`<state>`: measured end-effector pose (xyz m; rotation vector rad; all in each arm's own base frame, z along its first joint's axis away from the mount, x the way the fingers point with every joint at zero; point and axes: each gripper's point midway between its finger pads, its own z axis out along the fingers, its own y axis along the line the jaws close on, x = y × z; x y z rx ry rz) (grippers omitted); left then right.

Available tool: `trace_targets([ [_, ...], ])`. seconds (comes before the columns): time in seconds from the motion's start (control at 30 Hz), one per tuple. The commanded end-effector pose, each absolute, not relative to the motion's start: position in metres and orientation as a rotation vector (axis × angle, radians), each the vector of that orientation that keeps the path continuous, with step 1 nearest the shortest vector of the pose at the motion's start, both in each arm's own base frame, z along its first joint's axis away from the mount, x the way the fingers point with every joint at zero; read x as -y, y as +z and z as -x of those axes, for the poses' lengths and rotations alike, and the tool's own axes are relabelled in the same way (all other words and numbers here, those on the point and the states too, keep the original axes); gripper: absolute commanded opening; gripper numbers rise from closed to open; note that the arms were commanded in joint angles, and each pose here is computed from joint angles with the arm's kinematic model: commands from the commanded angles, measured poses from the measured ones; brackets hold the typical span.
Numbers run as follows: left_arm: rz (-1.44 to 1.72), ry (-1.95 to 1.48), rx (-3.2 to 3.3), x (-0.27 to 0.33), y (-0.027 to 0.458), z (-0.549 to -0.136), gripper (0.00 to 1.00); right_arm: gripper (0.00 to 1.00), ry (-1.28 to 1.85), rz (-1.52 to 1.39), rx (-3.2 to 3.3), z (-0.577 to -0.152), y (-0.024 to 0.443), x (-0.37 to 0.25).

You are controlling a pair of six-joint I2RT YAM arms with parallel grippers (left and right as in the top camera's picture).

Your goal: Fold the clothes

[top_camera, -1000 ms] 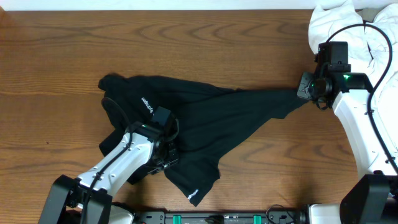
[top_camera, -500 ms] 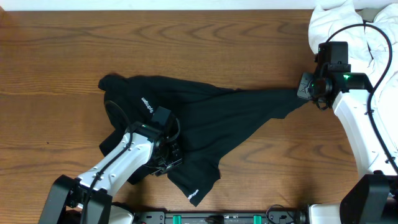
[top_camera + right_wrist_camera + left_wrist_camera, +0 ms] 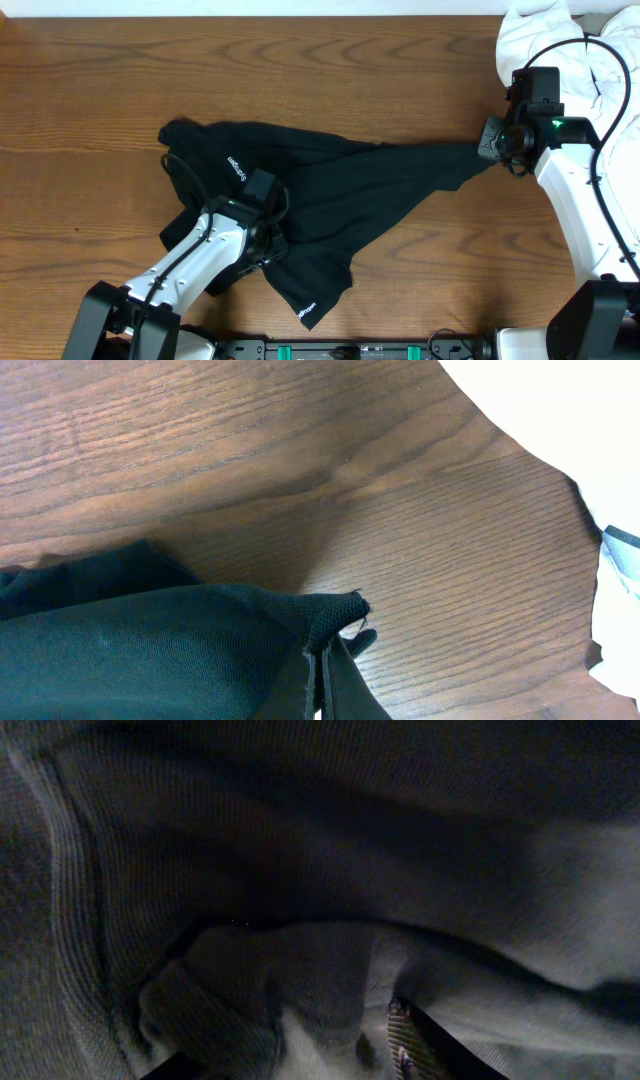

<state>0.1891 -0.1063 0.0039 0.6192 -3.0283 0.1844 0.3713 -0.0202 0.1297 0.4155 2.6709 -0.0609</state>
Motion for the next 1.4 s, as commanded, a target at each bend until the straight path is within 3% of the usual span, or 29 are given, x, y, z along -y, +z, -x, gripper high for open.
trace_targets([
  [0.0, -0.635, 0.142, 3.077, 0.1, 0.005, -0.197, 0.45, 0.01, -0.089, -0.42, -2.655, -0.37, 0.135, 0.027],
  [0.37, -0.634, 0.158, 3.084, 0.102, 0.007, -0.199, 0.44, 0.01, -0.092, -0.422, -2.661, -0.369, 0.129, 0.027],
  [0.43, -0.63, 0.185, 3.089, 0.104, 0.01, -0.2, 0.4, 0.01, -0.094, -0.422, -2.661, -0.369, 0.129, 0.027],
  [0.77, -0.608, 0.311, 3.194, 0.109, 0.037, -0.211, 0.41, 0.01, -0.094, -0.421, -2.661, -0.369, 0.129, 0.027],
  [1.37, -0.61, 0.244, 3.141, 0.104, 0.026, -0.199, 0.41, 0.01, -0.094, -0.422, -2.662, -0.369, 0.128, 0.027],
])
